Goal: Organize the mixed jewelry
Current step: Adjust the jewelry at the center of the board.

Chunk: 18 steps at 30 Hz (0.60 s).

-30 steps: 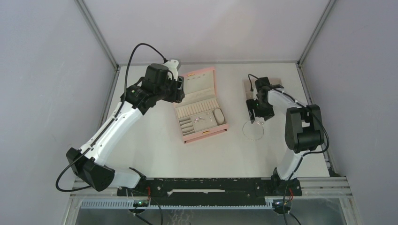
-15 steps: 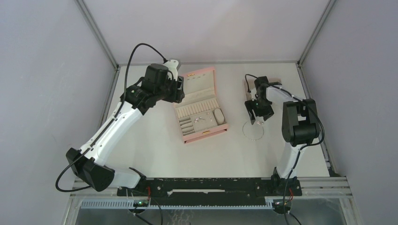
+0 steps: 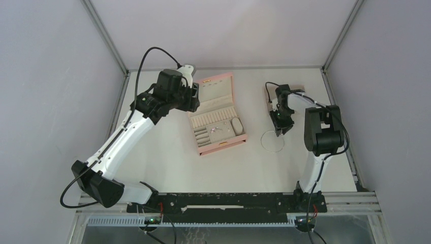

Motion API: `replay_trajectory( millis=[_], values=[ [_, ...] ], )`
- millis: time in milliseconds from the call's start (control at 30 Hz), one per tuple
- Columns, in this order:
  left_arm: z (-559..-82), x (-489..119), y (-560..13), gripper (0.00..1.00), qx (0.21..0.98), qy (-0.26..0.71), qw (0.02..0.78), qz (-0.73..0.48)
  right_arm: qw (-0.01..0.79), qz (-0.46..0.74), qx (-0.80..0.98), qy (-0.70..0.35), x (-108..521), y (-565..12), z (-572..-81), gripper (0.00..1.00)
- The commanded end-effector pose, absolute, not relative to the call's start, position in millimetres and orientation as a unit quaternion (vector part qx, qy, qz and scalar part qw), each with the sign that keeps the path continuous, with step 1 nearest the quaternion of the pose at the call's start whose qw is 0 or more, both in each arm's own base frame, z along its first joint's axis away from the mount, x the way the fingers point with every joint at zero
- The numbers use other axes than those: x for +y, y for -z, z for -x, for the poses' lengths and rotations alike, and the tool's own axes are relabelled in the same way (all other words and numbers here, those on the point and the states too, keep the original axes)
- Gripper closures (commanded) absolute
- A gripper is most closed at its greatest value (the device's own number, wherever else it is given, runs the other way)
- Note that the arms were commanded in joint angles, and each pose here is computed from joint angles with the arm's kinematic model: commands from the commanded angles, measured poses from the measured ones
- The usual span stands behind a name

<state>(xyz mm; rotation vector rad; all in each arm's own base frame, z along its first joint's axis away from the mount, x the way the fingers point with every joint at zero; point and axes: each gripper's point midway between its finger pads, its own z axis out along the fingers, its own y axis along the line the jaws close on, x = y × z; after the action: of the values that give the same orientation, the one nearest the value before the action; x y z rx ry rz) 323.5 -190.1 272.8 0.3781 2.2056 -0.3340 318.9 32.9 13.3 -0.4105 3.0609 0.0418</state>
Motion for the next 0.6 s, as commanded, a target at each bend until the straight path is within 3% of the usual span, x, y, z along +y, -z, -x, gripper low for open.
replay_trajectory(
  millis=[0, 367, 567],
  values=[
    [-325.7, -186.8, -295.3, 0.44, 0.866, 0.133, 0.455, -0.157, 0.019, 0.115, 0.993, 0.000, 27.3, -9.8, -318.0, 0.60],
    [-326.7, -187.6, -294.5, 0.44, 0.866, 0.131, 0.454, -0.164, 0.005, -0.044, 0.999, -0.028, 48.0, -13.8, -278.6, 0.63],
    [-325.5, -183.9, -296.7, 0.44, 0.866, 0.123, 0.456, -0.165, 0.030, -0.024, 0.999, 0.022, 41.0, -26.2, -271.5, 0.41]
  ],
)
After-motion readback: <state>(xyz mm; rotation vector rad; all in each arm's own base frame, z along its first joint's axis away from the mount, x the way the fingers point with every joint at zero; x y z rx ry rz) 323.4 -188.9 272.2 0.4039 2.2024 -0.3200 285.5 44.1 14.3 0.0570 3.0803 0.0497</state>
